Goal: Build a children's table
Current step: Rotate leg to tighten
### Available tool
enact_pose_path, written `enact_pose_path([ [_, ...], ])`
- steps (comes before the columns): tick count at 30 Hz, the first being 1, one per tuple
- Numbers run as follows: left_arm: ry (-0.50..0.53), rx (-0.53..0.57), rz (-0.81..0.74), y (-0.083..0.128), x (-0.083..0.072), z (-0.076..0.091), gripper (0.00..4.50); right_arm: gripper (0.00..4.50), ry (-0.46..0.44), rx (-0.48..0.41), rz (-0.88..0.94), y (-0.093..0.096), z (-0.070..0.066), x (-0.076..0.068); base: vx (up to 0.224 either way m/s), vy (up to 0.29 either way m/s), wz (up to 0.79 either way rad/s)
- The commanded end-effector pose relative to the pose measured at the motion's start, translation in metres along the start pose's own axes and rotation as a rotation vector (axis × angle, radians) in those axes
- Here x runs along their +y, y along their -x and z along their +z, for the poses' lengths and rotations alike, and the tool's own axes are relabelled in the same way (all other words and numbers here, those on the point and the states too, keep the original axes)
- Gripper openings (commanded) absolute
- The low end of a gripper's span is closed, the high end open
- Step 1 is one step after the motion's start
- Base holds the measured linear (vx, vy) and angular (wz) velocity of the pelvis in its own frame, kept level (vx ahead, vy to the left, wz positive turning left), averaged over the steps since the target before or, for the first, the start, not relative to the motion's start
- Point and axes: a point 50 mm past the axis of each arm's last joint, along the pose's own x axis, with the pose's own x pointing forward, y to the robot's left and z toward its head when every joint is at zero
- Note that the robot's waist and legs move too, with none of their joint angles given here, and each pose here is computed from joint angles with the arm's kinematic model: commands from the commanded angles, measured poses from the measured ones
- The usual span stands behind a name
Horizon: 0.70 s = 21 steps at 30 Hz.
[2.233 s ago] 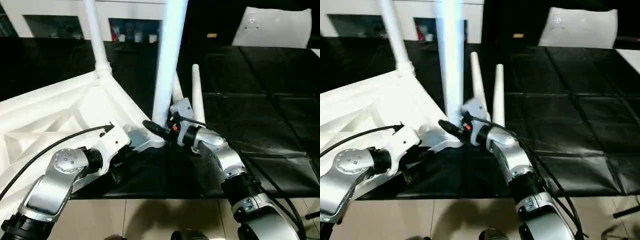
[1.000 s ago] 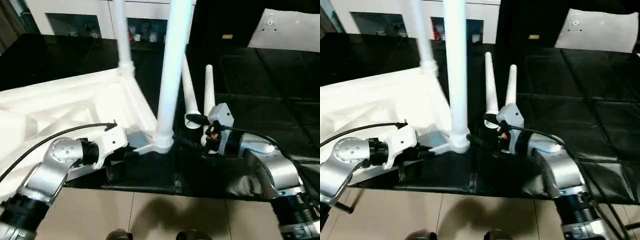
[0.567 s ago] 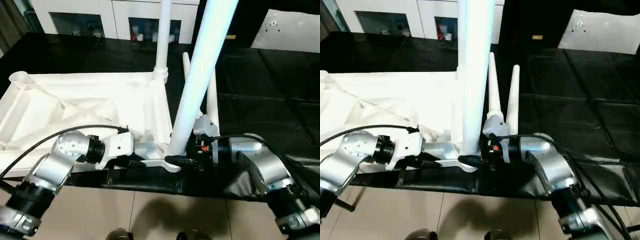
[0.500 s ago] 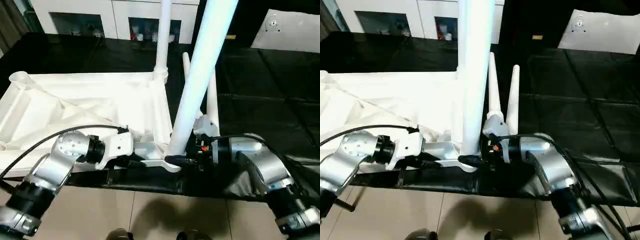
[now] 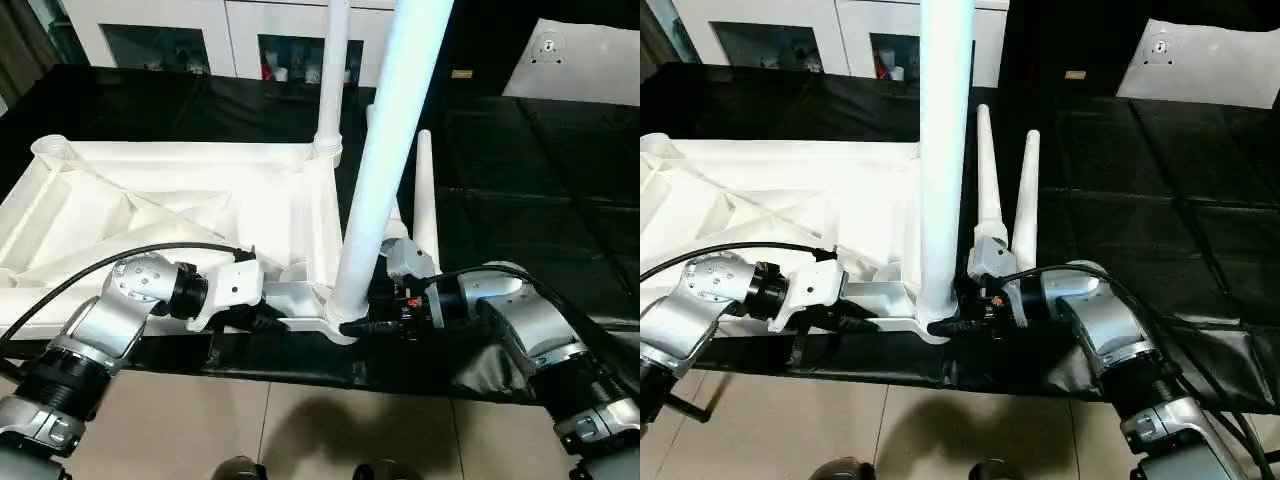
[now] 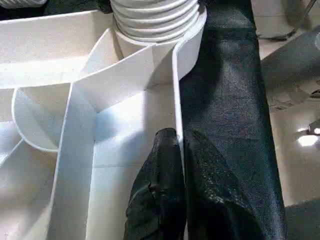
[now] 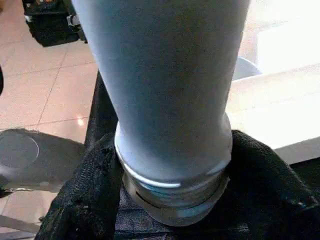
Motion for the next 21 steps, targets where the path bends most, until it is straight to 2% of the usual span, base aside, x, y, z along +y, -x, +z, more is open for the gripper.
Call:
enact_pose_path([
  [1,-0.053,-0.004,-0.012,0.0031,0.0022,0.0063,0.00,2.77,0.005,-0.006,0.023,-0.0035,0.0020,0.0002,0.000,0.000,0.00],
  [6,-0.050,-0.003,-0.015,0.0036,0.0017,0.0052,0.00,2.77,0.015,-0.008,0.025,-0.0051,0.0024,0.0000,0.000,0.000,0.00],
  [8,-0.050,-0.004,-0.014,0.0035,0.0014,0.0053,0.00,3.47,-0.005,-0.022,0.037,-0.0046,0.0030,0.0007,0.000,0.000,0.00],
  [10,-0.049,-0.005,-0.012,0.0033,0.0009,0.0050,0.00,3.50,-0.004,-0.028,0.037,-0.0042,0.0034,0.0014,0.000,0.000,0.00],
  [14,-0.047,-0.006,-0.012,0.0029,0.0001,0.0040,0.00,3.93,0.024,-0.050,0.003,-0.0039,0.0054,0.0008,0.000,0.000,0.00],
  [21,-0.047,-0.001,-0.017,0.0034,0.0004,0.0032,0.00,3.93,0.018,-0.078,0.017,-0.0050,0.0086,0.0011,0.000,0.000,0.00],
])
